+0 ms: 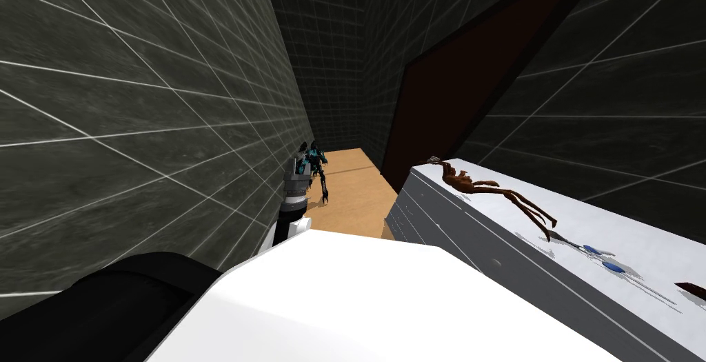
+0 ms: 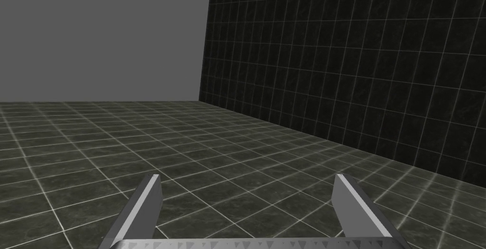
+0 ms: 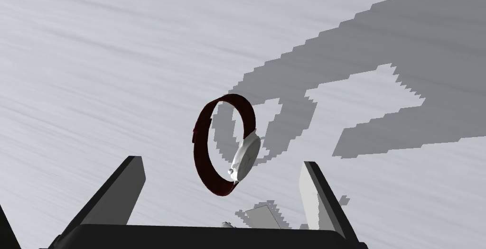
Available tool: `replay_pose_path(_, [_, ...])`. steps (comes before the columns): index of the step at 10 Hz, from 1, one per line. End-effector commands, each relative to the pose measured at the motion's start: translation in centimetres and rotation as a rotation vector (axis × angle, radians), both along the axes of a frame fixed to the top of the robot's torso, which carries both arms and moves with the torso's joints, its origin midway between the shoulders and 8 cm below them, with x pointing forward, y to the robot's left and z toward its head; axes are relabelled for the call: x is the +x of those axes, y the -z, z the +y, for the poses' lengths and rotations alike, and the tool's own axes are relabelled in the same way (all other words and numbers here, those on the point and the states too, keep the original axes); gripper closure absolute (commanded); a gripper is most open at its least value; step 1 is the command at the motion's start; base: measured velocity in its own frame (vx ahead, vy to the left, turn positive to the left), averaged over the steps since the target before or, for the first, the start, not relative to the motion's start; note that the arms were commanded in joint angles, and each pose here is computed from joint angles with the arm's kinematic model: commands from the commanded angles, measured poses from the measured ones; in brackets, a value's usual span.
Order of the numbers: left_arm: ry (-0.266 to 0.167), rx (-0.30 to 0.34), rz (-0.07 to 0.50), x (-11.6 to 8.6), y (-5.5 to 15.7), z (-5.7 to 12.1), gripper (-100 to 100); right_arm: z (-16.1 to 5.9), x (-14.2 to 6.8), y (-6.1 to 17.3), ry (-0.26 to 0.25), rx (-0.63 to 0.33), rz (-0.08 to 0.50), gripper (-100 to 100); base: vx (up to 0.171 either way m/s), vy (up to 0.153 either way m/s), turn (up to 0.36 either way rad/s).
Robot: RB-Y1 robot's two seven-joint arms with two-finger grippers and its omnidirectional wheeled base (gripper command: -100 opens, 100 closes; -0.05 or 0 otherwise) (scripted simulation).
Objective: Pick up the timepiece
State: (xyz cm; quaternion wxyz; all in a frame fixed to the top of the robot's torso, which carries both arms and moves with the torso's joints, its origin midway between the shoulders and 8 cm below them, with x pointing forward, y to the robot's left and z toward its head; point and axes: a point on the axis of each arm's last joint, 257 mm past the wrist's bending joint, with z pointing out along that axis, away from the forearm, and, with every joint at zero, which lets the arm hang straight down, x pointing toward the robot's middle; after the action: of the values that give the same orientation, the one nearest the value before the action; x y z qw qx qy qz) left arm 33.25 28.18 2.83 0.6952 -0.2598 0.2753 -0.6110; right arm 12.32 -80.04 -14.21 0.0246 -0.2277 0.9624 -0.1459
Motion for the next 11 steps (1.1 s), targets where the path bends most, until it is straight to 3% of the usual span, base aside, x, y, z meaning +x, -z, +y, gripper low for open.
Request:
replay_pose_path(1, [0.0, 0.0, 0.0, 0.0, 0.0, 0.0, 0, -0.5, -0.3, -0.6, -0.046, -0.036, 0.053, -100, 0.0, 0.0, 0.0])
replay_pose_path(2, [0.0, 0.0, 0.0, 0.0, 0.0, 0.0, 0, -0.4, -1.1, 0.1, -0.033, -0.018, 0.036, -100, 0.056, 0.006, -0.069])
replay_pose_path(4, [0.0, 0.0, 0.0, 0.0, 0.0, 0.0, 0, -0.6, -1.6, 0.1, -0.04, -0.025, 0.057, -100, 0.06, 0.009, -0.029])
replay_pose_path(5, [0.0, 0.0, 0.0, 0.0, 0.0, 0.0, 0, -0.4, -1.1, 0.1, -0.033, -0.018, 0.036, -100, 0.015, -0.005, 0.018])
replay_pose_path(8, [0.0, 0.0, 0.0, 0.0, 0.0, 0.0, 0, -0.8, -2.6, 1.0, -0.056, -0.019, 0.036, -100, 0.075, 0.001, -0.061])
replay_pose_path(11, [0.0, 0.0, 0.0, 0.0, 0.0, 0.0, 0, -0.8, -2.6, 1.0, -0.055, -0.018, 0.032, -100, 0.044, 0.009, -0.013])
